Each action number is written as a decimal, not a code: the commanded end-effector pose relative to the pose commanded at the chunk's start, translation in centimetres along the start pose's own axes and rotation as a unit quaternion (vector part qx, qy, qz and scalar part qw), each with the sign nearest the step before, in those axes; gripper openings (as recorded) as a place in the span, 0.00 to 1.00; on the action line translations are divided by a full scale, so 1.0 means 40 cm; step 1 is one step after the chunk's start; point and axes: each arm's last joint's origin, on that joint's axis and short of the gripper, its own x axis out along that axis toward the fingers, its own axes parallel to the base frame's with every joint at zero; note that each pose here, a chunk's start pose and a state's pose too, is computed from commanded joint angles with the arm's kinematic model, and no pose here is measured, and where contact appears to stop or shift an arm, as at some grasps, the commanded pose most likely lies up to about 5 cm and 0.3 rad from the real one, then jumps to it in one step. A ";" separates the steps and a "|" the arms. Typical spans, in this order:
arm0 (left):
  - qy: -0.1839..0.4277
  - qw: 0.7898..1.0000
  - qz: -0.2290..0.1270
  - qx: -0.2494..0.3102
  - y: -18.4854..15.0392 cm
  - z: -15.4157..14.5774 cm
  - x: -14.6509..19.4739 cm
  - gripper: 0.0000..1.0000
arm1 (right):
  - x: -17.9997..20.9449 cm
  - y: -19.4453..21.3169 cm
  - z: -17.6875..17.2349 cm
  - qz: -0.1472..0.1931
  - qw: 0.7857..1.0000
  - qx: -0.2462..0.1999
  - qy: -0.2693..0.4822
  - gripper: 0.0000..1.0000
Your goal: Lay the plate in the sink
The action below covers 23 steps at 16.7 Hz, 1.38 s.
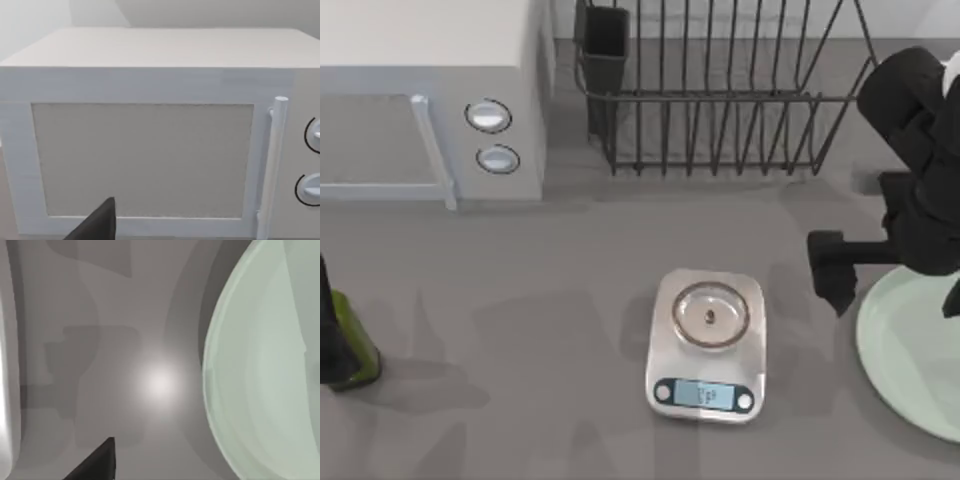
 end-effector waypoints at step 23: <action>0.000 1.000 0.000 0.000 0.000 0.000 0.000 1.00 | 0.255 0.000 0.000 0.000 1.000 0.000 0.000 0.85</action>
